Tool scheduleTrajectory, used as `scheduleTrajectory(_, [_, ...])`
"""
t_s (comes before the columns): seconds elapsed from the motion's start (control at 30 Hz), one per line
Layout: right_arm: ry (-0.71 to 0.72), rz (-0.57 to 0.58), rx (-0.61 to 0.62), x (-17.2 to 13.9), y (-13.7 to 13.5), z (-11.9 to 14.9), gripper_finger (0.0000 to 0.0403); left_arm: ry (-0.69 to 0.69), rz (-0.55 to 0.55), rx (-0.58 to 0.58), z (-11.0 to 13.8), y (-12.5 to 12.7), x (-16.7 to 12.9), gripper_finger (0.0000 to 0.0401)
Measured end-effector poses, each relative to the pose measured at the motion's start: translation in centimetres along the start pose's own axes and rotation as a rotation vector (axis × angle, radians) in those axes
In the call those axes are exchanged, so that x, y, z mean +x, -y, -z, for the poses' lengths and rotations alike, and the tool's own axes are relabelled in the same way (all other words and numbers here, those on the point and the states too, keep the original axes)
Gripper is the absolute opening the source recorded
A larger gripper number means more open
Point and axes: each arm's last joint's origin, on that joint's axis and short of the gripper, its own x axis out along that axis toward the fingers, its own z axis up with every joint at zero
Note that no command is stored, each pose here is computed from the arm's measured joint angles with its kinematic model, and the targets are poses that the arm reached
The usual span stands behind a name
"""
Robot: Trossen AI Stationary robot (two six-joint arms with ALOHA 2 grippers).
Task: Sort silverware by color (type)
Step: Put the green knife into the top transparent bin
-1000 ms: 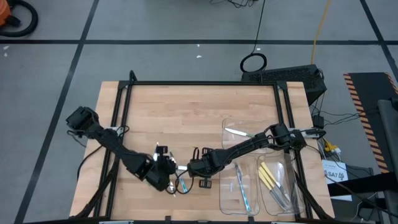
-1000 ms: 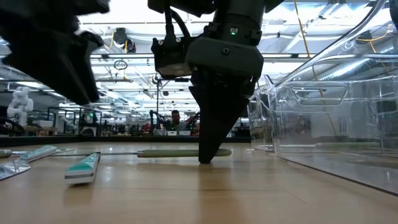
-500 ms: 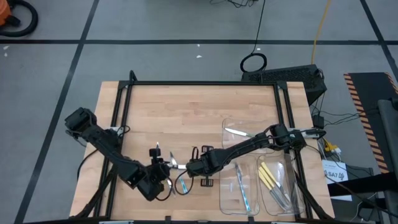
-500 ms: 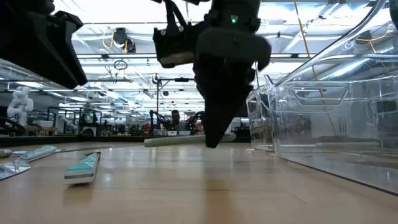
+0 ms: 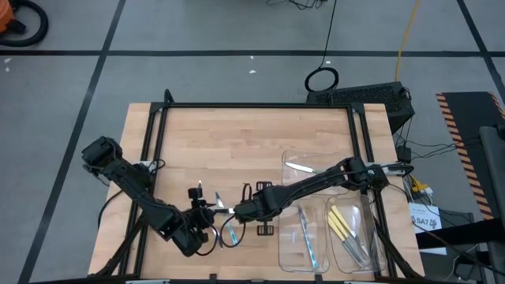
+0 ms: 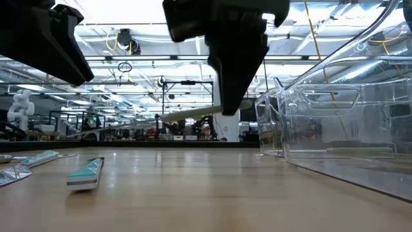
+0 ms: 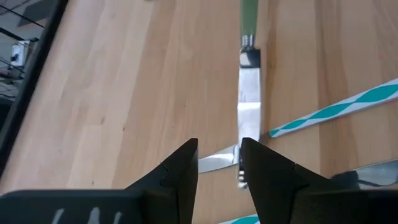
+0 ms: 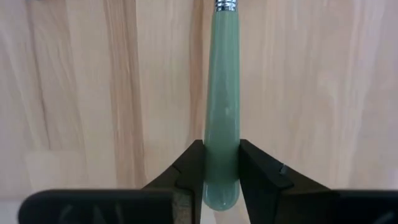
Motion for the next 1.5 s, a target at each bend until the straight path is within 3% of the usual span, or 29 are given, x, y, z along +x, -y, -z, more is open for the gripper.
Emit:
scheduleTrajectory(0.43, [-0.096,0.023,-0.051,-4.7,0.1,0.9,0.0071,0.111,-0.051,-0.023,-3.1,-0.7,-3.7,0.0131])
scheduleTrajectory(0.77, [0.020,-0.006,-0.040,-12.9,0.5,4.8,0.0071,0.159,-0.053,0.001,-3.8,-0.4,-4.6,0.0131])
scheduleTrajectory(1.0, [0.114,0.058,-0.029,-17.4,1.3,7.8,0.0071,0.188,-0.030,-0.045,-4.2,-0.1,-4.6,0.0131])
scheduleTrajectory(1.17, [0.140,0.064,-0.026,-18.6,2.1,9.6,0.0071,0.219,-0.005,-0.087,-4.6,0.2,-4.7,0.0131])
scheduleTrajectory(1.5, [0.168,0.111,0.075,-17.9,4.5,15.5,0.0071,0.225,0.011,-0.117,-4.7,0.3,-4.7,0.0131])
